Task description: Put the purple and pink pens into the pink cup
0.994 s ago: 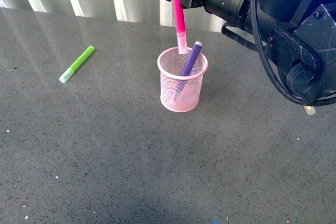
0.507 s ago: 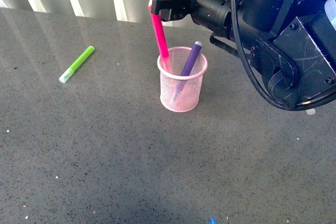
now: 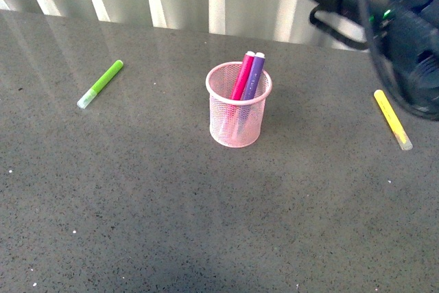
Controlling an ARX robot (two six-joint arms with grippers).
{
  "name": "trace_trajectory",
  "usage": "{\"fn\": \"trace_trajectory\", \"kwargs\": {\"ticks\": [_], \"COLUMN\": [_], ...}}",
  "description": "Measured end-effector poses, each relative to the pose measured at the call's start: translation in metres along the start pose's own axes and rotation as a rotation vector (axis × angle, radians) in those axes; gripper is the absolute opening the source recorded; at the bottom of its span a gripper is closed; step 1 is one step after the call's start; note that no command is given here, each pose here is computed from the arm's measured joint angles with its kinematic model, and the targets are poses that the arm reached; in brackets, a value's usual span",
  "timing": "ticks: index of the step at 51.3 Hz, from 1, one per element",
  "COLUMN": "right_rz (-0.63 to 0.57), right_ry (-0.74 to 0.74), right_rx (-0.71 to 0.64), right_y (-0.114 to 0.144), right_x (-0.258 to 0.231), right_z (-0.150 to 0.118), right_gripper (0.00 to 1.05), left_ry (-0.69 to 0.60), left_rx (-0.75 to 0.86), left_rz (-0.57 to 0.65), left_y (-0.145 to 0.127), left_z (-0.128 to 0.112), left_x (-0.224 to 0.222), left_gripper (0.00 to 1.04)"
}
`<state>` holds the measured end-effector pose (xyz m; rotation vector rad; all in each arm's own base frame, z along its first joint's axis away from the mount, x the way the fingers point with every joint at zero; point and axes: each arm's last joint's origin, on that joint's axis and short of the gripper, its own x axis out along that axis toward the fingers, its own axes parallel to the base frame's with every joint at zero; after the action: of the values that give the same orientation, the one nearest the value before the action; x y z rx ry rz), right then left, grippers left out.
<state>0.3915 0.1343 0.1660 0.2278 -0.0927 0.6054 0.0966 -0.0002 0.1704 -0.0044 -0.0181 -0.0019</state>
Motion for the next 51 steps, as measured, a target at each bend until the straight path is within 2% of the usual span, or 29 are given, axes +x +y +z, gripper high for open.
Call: {"fn": "trace_trajectory", "kwargs": {"ticks": [7, 10, 13, 24, 32, 33, 40, 51], "right_rz": [-0.216, -0.313, -0.359, -0.463, -0.518, -0.535, -0.610, -0.616], "right_ry": [-0.070, -0.052, -0.025, 0.052, 0.110, 0.114, 0.107, 0.103], "right_rx": [-0.157, -0.242, -0.329, -0.386, -0.427, -0.417, -0.268, -0.239], "right_y": [-0.009, -0.011, -0.011, -0.007, 0.007, 0.009, 0.018, 0.031], "right_x": [-0.042, -0.066, -0.094, -0.188, -0.243, -0.251, -0.287, -0.293], "right_z": [0.060, 0.077, 0.090, 0.127, 0.120, 0.118, 0.091, 0.071], "right_gripper": [0.98, 0.98, 0.98, 0.98, 0.98, 0.96, 0.65, 0.27], "left_ry": [0.000, 0.000, 0.000, 0.000, 0.000, 0.000, 0.000, 0.000], "left_rx": [0.000, 0.000, 0.000, 0.000, 0.000, 0.000, 0.000, 0.000], "left_rz": [0.000, 0.000, 0.000, 0.000, 0.000, 0.000, 0.000, 0.000], "left_y": [0.000, 0.000, 0.000, 0.000, 0.000, 0.000, 0.000, 0.000], "left_z": [0.000, 0.000, 0.000, 0.000, 0.000, 0.000, 0.000, 0.000], "left_x": [0.000, 0.000, 0.000, 0.000, 0.000, 0.000, 0.000, 0.000], "left_gripper": [0.98, 0.98, 0.98, 0.98, 0.98, 0.98, 0.98, 0.98]}}
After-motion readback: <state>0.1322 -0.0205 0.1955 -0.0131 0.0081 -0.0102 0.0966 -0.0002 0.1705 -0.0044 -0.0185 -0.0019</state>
